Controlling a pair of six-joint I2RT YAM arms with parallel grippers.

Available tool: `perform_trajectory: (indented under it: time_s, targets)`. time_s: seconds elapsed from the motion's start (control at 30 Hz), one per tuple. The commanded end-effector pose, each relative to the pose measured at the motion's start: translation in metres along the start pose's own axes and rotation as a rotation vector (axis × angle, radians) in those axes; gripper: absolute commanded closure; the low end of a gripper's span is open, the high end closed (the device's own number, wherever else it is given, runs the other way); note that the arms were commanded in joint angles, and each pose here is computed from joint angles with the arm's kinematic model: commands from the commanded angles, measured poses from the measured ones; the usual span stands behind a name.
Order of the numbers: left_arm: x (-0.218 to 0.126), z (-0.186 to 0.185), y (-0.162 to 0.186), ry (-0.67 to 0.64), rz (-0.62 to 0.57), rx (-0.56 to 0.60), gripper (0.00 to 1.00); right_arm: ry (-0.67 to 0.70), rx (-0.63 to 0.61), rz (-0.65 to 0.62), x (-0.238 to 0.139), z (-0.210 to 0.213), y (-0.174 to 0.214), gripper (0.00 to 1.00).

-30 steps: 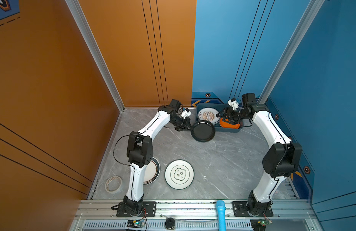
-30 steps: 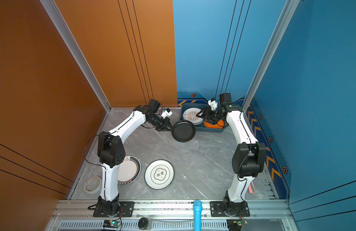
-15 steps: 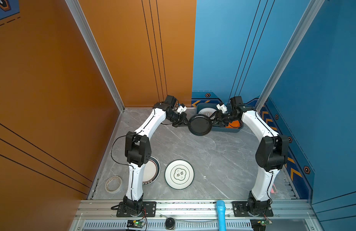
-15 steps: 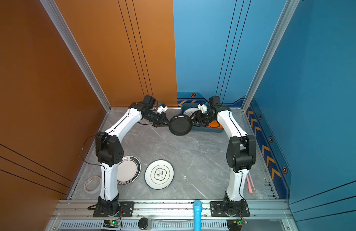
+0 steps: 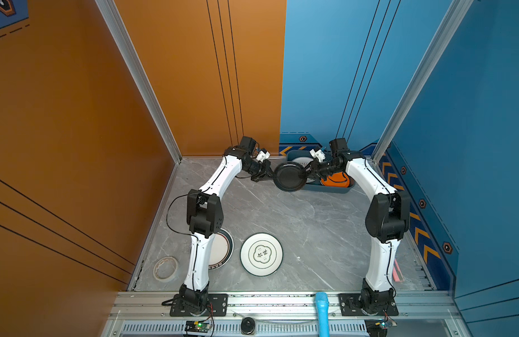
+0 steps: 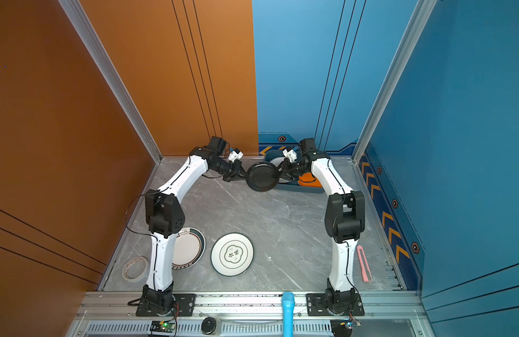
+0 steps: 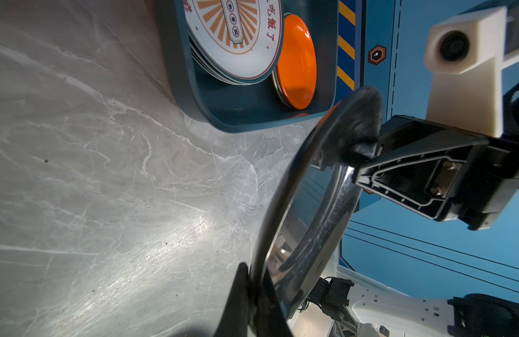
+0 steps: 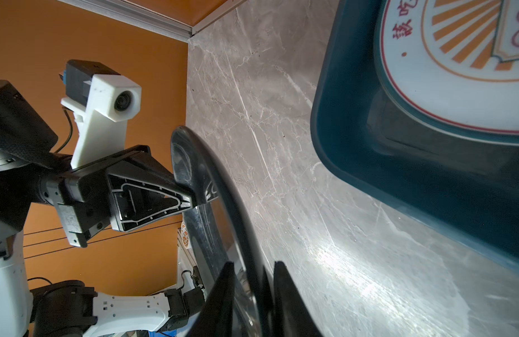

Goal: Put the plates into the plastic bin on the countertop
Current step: 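Grasp the black plate rim with right gripper beside left gripper, then open left gripper and withdraw it while right gripper carries plate to bin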

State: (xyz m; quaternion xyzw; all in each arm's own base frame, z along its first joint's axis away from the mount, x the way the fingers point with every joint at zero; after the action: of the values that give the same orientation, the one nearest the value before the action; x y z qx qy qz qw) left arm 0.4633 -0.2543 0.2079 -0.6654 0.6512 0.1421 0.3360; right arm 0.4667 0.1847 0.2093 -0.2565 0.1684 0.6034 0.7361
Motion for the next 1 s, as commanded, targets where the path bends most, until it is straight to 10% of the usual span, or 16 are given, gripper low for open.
perform_trajectory:
  time_s: [0.0, 0.43, 0.6, 0.8, 0.97]
  targets:
    - [-0.002, -0.001, -0.006, 0.014, -0.007, -0.008, 1.00, -0.033, -0.007, 0.024, 0.010, 0.003, -0.003, 0.78]
    - [0.002, 0.005, -0.019, -0.004, -0.034, -0.020, 0.93, -0.041, 0.016, 0.005, 0.012, 0.002, -0.019, 1.00]
    - [0.002, 0.008, -0.022, -0.022, -0.045, -0.019, 0.65, -0.005, 0.035, -0.065, -0.004, -0.003, -0.038, 1.00]
    - [-0.004, 0.006, -0.029, -0.032, -0.071, 0.004, 0.02, 0.053, 0.076, -0.185, -0.042, -0.021, -0.065, 1.00]
    - [-0.025, 0.006, -0.040, -0.152, -0.157, 0.069, 0.02, 0.180, 0.166, -0.289, -0.083, -0.063, -0.078, 1.00]
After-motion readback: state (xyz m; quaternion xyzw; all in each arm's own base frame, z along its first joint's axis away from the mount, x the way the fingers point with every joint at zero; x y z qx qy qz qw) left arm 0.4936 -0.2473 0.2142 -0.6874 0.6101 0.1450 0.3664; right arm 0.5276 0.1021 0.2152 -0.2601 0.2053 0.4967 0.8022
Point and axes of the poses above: each gripper's point midway between its finger pads, its own x axis out along the fingers, its own z axis along the line the jaws close on, y = z × x, the point moved 3 cm from there along -x, back along the fingers, and after that the axes turned 5 degrees about x, right-handed, at the moved point
